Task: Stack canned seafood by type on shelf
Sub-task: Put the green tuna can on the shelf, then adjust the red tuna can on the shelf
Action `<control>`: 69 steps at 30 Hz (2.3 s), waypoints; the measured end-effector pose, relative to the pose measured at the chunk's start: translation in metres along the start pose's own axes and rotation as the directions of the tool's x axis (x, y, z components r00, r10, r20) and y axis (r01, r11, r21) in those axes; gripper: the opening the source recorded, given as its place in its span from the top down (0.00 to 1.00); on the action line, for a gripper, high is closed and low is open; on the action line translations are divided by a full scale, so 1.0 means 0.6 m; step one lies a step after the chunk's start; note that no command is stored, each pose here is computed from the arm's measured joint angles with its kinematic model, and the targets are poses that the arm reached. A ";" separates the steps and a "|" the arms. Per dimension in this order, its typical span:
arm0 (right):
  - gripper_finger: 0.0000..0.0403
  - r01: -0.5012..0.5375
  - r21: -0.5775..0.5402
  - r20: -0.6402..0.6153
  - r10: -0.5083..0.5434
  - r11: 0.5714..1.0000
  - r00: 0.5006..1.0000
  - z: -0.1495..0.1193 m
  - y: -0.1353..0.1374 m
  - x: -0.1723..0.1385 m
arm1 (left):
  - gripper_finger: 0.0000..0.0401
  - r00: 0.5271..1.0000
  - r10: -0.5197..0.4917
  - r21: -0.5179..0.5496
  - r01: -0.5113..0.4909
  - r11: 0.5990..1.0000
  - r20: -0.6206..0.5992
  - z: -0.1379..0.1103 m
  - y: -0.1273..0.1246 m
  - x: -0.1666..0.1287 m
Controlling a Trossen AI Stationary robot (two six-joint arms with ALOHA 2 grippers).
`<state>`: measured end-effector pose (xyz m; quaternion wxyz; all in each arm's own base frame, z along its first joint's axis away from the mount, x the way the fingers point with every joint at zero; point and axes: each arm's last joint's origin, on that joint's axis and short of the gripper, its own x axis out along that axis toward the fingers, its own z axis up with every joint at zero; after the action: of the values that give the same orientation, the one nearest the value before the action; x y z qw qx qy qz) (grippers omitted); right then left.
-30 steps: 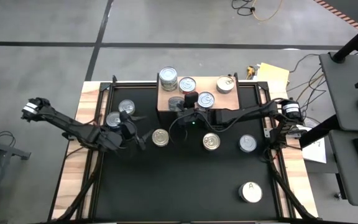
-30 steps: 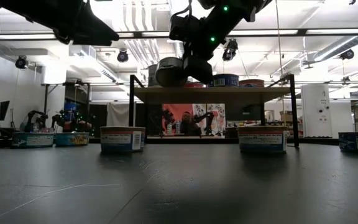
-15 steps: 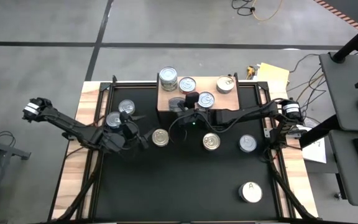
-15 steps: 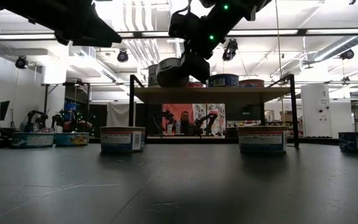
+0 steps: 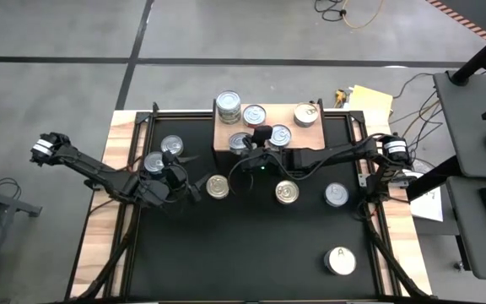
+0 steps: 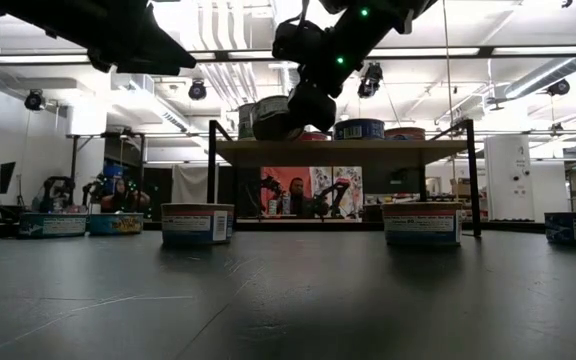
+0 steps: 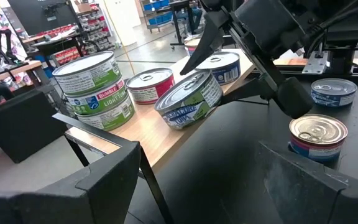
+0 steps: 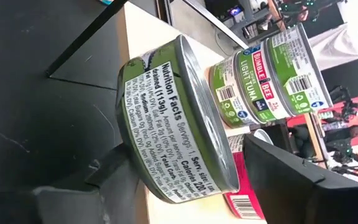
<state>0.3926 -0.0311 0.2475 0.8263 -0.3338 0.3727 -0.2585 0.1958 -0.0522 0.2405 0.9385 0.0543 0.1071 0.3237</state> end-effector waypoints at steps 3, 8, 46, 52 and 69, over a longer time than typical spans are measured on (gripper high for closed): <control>0.31 -0.002 0.013 -0.003 0.002 1.000 1.000 -0.001 0.000 0.000 | 0.25 1.000 0.000 0.000 0.000 1.000 0.000 0.000 0.000 0.000; 0.28 -0.004 0.043 -0.006 0.004 0.999 1.000 -0.001 0.000 0.000 | 0.25 1.000 0.000 -0.001 0.000 1.000 0.000 0.000 0.000 0.000; 0.22 -0.030 0.216 -0.174 0.069 0.976 0.982 0.003 -0.049 -0.012 | 0.25 1.000 -0.001 -0.025 0.001 1.000 0.000 0.000 0.000 0.000; 0.22 -0.030 0.218 -0.180 0.070 0.975 0.981 0.005 -0.053 -0.015 | 0.25 1.000 -0.001 -0.025 0.001 1.000 0.000 0.000 0.000 0.000; 0.36 -0.211 0.373 -0.112 0.270 0.903 0.956 0.024 -0.144 -0.075 | 0.25 1.000 -0.022 -0.028 0.022 0.999 -0.003 0.000 -0.001 0.000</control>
<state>0.3618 -0.0513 0.3390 0.8659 -0.1074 0.4233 -0.2439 0.1963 -0.0528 0.2401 0.9424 0.0396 0.1048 0.3151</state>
